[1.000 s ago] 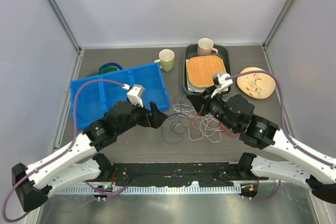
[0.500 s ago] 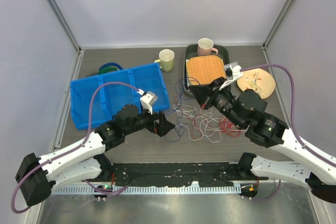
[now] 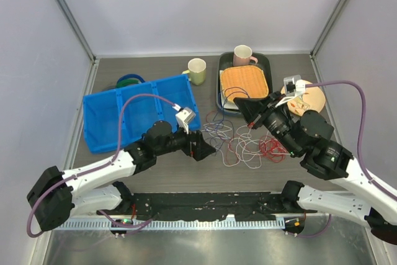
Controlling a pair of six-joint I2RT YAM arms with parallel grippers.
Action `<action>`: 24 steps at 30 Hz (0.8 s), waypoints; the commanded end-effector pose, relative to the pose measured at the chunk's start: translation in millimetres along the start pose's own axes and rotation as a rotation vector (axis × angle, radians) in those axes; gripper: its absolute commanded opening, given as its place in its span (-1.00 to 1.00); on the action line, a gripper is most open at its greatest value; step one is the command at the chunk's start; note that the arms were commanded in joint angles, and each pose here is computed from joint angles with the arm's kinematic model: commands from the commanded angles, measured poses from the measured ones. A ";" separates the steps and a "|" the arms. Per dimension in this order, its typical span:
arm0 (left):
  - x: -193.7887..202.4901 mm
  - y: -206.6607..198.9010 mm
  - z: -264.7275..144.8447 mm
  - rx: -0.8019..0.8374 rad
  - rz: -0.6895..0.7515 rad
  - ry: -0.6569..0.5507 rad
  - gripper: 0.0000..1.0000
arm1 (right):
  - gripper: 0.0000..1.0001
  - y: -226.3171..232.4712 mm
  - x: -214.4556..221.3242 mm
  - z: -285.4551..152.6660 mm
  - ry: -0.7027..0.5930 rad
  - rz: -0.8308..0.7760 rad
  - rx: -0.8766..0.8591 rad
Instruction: Untangle the cables
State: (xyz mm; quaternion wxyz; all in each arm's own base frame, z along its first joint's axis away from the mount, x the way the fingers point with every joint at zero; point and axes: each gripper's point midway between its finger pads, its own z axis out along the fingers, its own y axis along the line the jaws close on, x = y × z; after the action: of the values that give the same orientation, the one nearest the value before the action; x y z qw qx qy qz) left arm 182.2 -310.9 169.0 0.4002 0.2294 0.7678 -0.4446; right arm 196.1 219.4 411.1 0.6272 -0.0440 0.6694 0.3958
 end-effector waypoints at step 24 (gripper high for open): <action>-93.0 -16.9 42.8 -0.107 -0.024 -0.313 -1.00 | -0.99 -6.2 -0.6 16.7 -0.050 0.087 0.071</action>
State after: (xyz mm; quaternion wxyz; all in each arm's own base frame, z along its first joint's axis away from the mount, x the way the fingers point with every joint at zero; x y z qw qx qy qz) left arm 219.2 -360.9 219.3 0.4866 0.1716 0.7198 -0.4645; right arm 212.2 233.3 391.6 0.6092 -0.0106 0.6924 0.3865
